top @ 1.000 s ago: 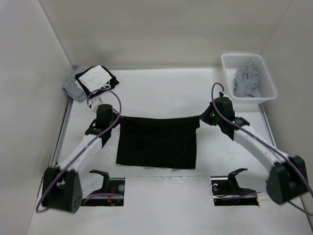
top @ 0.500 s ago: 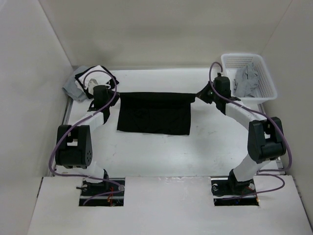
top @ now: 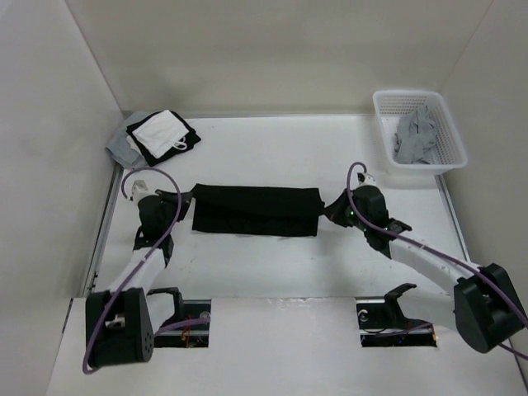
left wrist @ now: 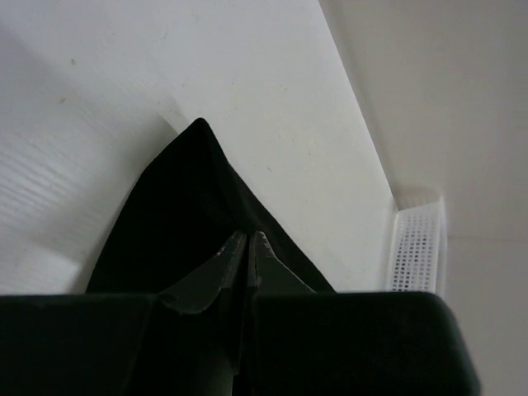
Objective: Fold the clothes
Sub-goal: Fold the tank top
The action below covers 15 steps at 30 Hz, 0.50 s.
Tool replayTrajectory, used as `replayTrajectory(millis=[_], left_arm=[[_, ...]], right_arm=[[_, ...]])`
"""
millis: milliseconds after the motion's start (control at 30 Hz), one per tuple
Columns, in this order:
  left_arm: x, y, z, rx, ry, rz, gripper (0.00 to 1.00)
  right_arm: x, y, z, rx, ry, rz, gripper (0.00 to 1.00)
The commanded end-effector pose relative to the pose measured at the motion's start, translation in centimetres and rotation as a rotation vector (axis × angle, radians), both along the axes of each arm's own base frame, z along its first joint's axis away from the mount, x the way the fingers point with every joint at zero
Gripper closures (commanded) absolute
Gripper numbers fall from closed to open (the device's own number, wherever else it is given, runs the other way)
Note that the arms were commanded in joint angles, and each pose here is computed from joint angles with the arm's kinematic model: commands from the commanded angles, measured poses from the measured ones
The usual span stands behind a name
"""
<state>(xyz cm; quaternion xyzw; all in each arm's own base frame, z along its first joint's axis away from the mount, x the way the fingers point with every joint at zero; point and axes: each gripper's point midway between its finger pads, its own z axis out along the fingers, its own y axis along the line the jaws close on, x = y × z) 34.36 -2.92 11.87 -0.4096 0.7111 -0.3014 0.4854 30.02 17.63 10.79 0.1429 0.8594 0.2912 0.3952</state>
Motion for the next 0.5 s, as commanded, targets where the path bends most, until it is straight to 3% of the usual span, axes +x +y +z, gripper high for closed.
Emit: replayTrajectory(millis=[0,167,467], left_arm=[[-1.8,-0.1,1.0,-0.036,-0.077,-0.027,0.98],[-5.2,1.2,-0.3,-0.106,-0.078,0.015,0.98],[-2.4,-0.3,9.4,-0.189,-0.269,-0.038,0.99]], right_arm=[[-1.7,-0.4,-1.2,-0.02,0.004,-0.04,0.98],[-4.5,-1.6,-3.6,-0.02,0.057,-0.071,0.98],[-2.3,-0.9,3.7,0.025,-0.08,-0.038,0.99]])
